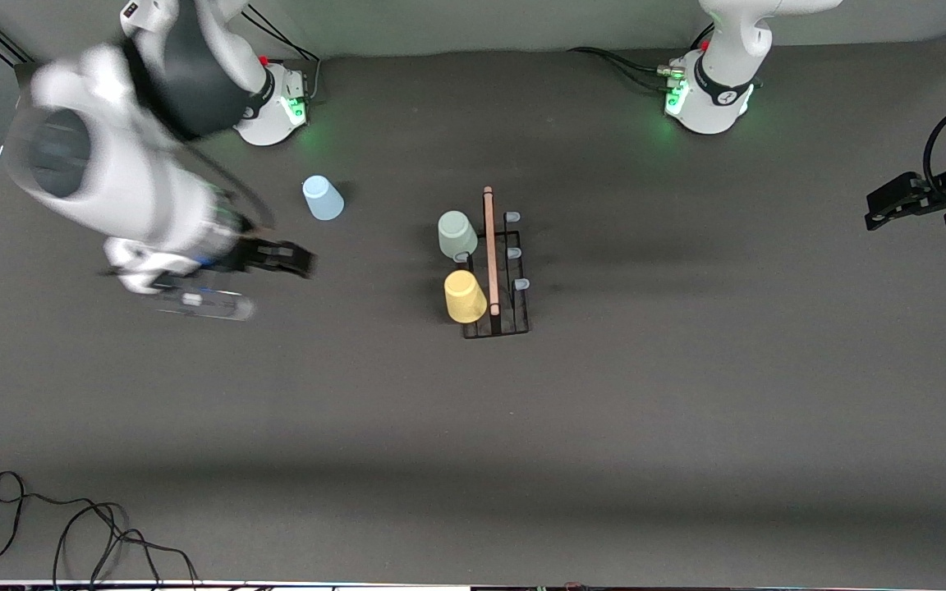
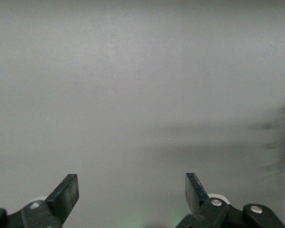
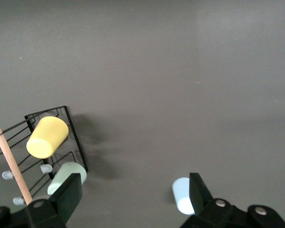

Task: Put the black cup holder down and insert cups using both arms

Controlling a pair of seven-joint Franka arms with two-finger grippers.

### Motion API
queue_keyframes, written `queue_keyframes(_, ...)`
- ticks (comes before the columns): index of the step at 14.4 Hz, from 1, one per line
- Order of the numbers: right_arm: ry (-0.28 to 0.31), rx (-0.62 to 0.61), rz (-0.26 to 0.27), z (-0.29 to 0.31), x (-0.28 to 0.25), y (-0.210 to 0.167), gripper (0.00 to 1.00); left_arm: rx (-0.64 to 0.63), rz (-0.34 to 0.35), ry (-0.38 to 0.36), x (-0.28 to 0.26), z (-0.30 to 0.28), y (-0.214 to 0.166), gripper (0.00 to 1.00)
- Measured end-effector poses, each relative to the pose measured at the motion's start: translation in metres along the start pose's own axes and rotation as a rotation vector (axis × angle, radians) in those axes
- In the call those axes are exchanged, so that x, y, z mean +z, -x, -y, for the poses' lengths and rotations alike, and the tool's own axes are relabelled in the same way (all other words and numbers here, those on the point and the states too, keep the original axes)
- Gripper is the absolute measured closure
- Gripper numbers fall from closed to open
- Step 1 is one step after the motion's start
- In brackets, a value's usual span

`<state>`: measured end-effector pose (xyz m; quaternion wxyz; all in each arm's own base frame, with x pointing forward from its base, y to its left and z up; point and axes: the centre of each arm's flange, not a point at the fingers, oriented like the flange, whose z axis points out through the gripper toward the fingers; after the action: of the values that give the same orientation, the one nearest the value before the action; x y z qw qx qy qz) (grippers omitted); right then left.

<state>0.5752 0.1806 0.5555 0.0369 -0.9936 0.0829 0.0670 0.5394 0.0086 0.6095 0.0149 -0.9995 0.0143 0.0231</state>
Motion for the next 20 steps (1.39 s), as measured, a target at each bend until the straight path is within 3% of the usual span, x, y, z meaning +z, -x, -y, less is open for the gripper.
queue_keyframes(6,-0.004,0.048,-0.041,-0.093,-0.045,-0.009,0.00,0.002,0.000,0.000,0.000,-0.001,0.000,0.00)
queue_keyframes(13,0.053,-0.008,-0.047,-0.108,-0.043,-0.013,0.00,0.014,-0.001,0.000,0.000,-0.008,0.000,0.00)
queue_keyframes(20,0.054,-0.045,-0.044,-0.127,-0.045,-0.018,0.00,-0.012,-0.020,0.042,-0.009,-0.024,-0.001,0.00)
